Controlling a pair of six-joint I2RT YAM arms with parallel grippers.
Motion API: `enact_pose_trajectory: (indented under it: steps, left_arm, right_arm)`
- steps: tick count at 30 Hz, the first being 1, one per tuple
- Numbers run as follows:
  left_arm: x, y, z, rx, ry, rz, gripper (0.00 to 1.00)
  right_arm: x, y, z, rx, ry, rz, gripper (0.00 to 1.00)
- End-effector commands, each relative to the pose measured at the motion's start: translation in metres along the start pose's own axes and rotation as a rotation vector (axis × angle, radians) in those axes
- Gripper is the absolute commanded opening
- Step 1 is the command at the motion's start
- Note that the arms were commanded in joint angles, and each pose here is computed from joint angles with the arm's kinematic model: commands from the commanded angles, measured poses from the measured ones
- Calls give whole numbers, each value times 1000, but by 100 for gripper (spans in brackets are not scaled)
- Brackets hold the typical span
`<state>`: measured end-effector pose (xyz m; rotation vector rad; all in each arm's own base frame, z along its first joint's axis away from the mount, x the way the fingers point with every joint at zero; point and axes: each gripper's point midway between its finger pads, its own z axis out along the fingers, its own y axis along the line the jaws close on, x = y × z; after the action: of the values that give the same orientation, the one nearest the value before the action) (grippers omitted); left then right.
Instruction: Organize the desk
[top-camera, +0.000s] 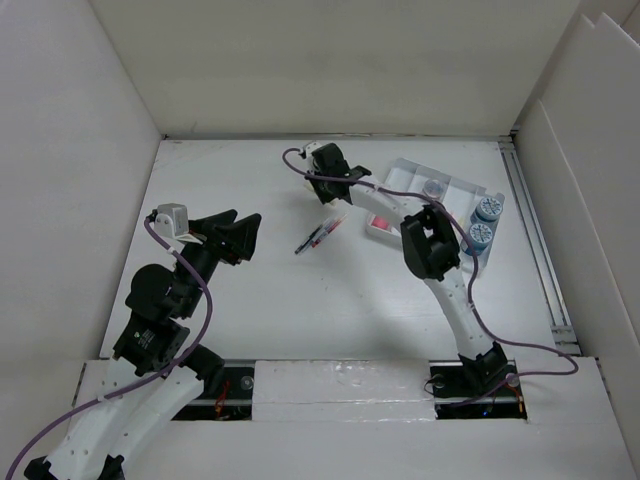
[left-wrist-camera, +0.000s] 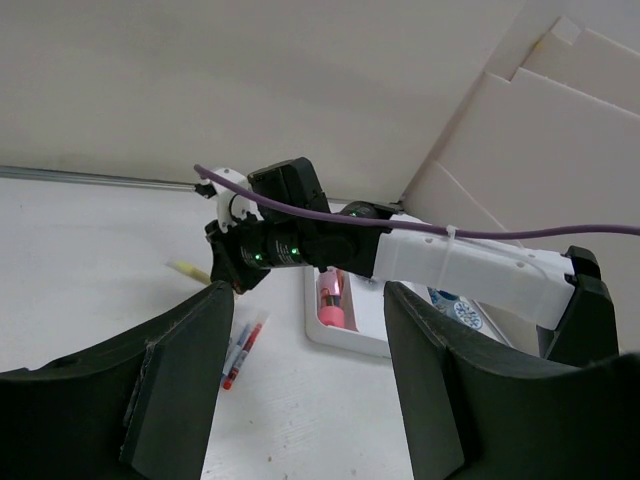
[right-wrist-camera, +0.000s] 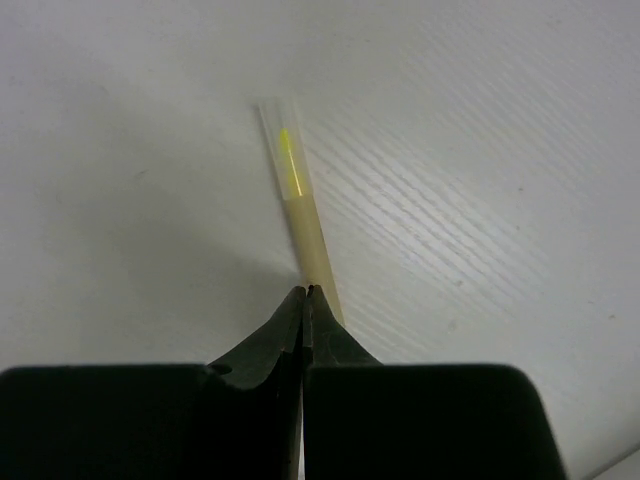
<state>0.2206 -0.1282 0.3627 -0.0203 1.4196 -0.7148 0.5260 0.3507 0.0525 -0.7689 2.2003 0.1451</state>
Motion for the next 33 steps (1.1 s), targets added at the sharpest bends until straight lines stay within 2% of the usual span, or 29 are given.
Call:
enact_pose_trajectory:
  steps: [1,5,7,8,9,12,13,18,19,20,22,23,24,25,26,27,30,33]
  left_arm:
    - [-7,-7,2,33,-27,-1,57]
    - [-8,-7,1,32,-33,-3,57]
    - [-7,-7,2,33,-27,-3,57]
    - [-5,-7,2,36,-23,-2,58]
    - [-6,-8,1,39,-26,-3,58]
    - [-8,-7,1,33,-34,-3,58]
    - [-7,-7,2,30,-29,-3,58]
    - [-8,-7,1,31,-33,-3,58]
    - [-7,-6,1,29,-29,-3,58]
    - [-6,-6,2,30,-27,-2,58]
    - [-6,-7,2,33,-26,-2,58]
    - [-6,-6,2,30,-27,-2,58]
    - [-5,-6,2,27,-25,-2,58]
    - [-5,-5,3,21,-23,-1,58]
    - [-5,-5,3,21,-23,-1,58]
    - [-4,-4,3,20,-21,0,58]
    - [-6,-4,4,19,-25,0,58]
    - [-4,-6,4,27,-20,-1,58]
  right_arm:
    - [-24,-15,-7,53,-82,77,0]
    - [-23,-11,-9,0,-70,86,0]
    - [-17,-7,-4,-19,-47,85,10]
    - [-19,-8,-4,-11,-45,90,16]
    - [-19,-11,-3,5,-44,96,36]
    - [-18,-13,-4,-4,-44,111,59]
    - [-15,-10,-2,-17,-36,112,61]
    - [-8,-23,-5,4,-26,154,57]
    - [-13,-38,-8,24,-54,173,57]
    - [-38,-51,-20,44,-143,237,56]
    - [-53,-83,-28,85,-203,336,58]
    - [-54,-122,-32,131,-216,454,59]
    - [-41,-136,-17,132,-184,509,56]
    - [-73,-178,-24,138,-267,629,47]
    - [-57,-191,-26,161,-221,649,47]
    - [-23,-198,9,172,-152,693,35]
    - [-20,-231,12,150,-187,812,20]
    - [-14,-248,9,177,-216,863,21]
